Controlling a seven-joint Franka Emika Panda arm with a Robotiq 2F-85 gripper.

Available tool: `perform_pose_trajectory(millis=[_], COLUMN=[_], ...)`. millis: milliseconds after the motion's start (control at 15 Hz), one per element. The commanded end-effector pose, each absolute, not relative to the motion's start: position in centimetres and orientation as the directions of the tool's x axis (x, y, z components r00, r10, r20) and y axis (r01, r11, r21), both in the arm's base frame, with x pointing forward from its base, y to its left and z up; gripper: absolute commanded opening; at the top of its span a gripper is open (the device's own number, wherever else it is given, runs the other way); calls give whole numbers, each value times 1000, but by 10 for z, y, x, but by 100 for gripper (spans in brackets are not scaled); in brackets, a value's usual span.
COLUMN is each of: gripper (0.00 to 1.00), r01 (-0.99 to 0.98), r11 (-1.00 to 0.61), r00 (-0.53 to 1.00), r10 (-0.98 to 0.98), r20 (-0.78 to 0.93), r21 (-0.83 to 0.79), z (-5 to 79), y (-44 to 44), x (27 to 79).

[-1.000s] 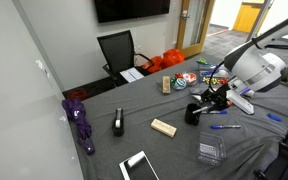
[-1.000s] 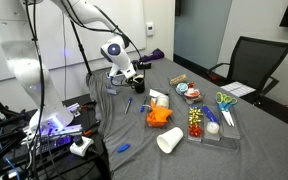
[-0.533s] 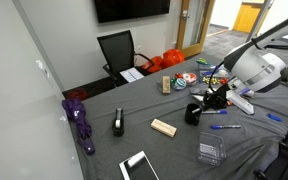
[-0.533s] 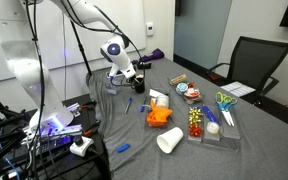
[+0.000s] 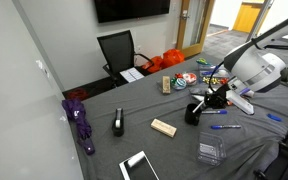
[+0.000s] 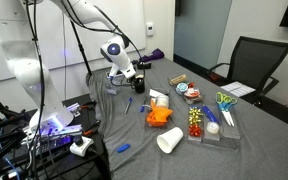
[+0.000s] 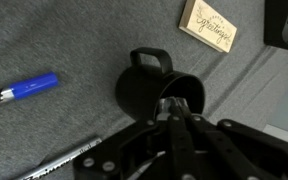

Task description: Remove the marker from the cup

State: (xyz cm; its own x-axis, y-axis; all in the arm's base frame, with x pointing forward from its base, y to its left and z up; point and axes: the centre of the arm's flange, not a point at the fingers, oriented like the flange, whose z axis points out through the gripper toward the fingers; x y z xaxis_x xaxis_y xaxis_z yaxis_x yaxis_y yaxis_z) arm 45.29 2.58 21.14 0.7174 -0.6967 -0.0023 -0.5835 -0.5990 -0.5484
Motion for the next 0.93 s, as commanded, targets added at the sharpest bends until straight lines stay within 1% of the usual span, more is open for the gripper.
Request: perform_pose_trajectory(millis=[0,333,400,467,533,867], gripper=[0,0,16,27,32,68], r01=[-580,-567,-557,-546,-534,-494], r11=[-607,-619,-619,-626,-637,-673], r00=[715,717,710,707,700,687], r10=[-699,-695,-701,-701,-701,-690], r20=[19,44,68,95,131,228], r21=[-543,-543,-554,-557,-556,-550], z=[206,210,211,212,214,221], y=[29,28,27,27,26,24], x=[454,459,461,462,464,470])
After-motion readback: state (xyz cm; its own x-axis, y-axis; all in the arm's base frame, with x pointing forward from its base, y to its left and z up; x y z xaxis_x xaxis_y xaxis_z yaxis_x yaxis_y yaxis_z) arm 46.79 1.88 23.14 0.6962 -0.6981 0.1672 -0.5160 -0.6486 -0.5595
